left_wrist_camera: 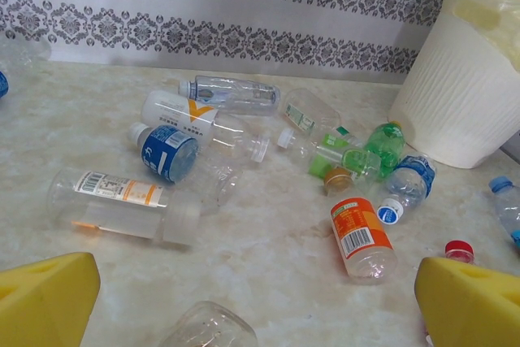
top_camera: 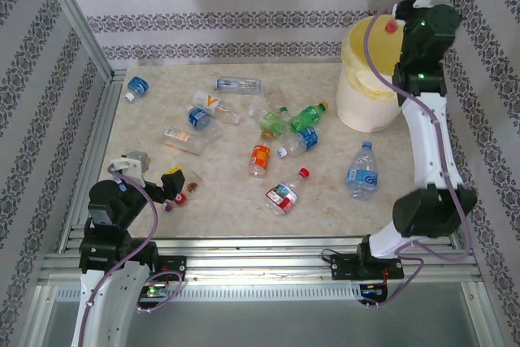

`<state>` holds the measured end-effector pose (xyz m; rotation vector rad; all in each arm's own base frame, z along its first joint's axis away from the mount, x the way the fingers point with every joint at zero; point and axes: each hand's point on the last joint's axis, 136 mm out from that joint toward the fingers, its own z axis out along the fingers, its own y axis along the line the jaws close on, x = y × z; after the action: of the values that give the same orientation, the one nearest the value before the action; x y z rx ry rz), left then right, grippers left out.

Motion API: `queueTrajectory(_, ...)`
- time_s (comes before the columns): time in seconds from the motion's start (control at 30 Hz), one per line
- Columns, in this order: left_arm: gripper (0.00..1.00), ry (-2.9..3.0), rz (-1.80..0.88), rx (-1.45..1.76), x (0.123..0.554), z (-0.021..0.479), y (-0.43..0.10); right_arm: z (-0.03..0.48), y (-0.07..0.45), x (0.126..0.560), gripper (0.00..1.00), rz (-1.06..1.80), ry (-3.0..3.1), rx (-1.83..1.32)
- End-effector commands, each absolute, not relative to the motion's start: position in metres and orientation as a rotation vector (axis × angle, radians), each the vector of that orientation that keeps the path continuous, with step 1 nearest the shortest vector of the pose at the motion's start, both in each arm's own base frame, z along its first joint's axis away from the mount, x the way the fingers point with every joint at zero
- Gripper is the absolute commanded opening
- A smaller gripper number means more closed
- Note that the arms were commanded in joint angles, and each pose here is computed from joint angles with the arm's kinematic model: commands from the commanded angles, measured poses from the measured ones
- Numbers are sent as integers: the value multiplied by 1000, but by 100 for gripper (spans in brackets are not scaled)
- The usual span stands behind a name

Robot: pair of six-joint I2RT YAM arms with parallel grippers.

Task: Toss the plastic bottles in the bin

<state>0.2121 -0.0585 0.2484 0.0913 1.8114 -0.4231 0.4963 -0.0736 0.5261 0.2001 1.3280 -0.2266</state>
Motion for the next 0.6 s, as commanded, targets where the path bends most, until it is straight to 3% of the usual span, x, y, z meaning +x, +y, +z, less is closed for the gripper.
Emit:
queueTrajectory(0.0,100,1767,-424,118,212,257,-61,445,-87,525,70,-215,1591,280)
queueTrajectory(0.2,100,1770,-419,114,213,257,-60,436,-81,507,83,-139,1639,321)
queueTrajectory(0.37,100,1772,-422,119,214,256,-61,431,-63,481,84,-3,1765,338)
queueTrajectory(0.57,100,1777,-418,119,214,255,-61,375,-35,441,86,193,2063,432)
